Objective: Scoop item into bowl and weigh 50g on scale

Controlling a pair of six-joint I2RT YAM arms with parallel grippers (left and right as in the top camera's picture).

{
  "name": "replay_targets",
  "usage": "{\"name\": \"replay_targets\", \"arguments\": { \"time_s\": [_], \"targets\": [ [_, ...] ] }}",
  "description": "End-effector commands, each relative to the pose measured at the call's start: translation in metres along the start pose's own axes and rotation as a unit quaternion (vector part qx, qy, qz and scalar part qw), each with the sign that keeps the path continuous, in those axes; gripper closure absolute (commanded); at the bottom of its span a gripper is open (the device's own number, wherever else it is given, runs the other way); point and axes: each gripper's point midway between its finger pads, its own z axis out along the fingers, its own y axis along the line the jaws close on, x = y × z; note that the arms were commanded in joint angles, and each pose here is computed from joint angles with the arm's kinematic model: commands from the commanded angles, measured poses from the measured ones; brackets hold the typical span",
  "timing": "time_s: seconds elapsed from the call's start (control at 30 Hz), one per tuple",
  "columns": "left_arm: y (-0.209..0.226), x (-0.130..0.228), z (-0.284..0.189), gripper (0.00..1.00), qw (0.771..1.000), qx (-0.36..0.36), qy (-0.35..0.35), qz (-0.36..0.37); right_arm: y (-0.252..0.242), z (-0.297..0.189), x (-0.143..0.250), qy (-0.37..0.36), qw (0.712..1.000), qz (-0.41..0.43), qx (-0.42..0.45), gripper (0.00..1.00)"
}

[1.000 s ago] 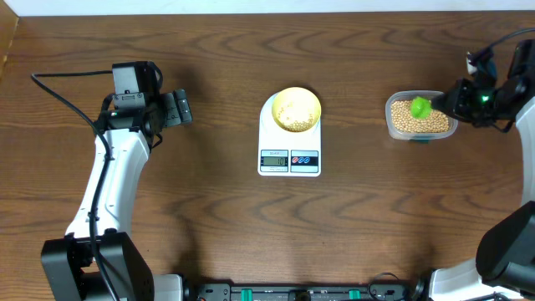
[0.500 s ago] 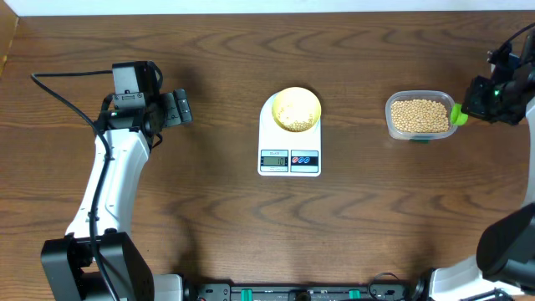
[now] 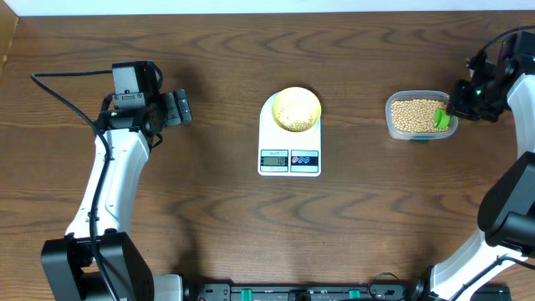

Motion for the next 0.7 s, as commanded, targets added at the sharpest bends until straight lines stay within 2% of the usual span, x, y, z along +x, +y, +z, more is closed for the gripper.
{"name": "replay_targets", "arguments": {
  "time_s": [0.0, 0.3, 0.67],
  "targets": [
    [0.003, 0.002, 0.004, 0.02, 1.000, -0.009, 0.006, -0.004, -0.001, 0.012, -0.002, 0.008, 1.000, -0.013, -0.012, 0.99],
    [0.003, 0.003, 0.004, 0.02, 1.000, -0.009, 0.006, -0.004, -0.012, 0.051, 0.008, 0.048, 0.999, -0.001, -0.022, 0.99],
    [0.003, 0.003, 0.004, 0.02, 1.000, -0.009, 0.006, -0.004, 0.005, 0.042, 0.002, 0.027, 0.988, 0.011, -0.155, 0.99]
  ]
}}
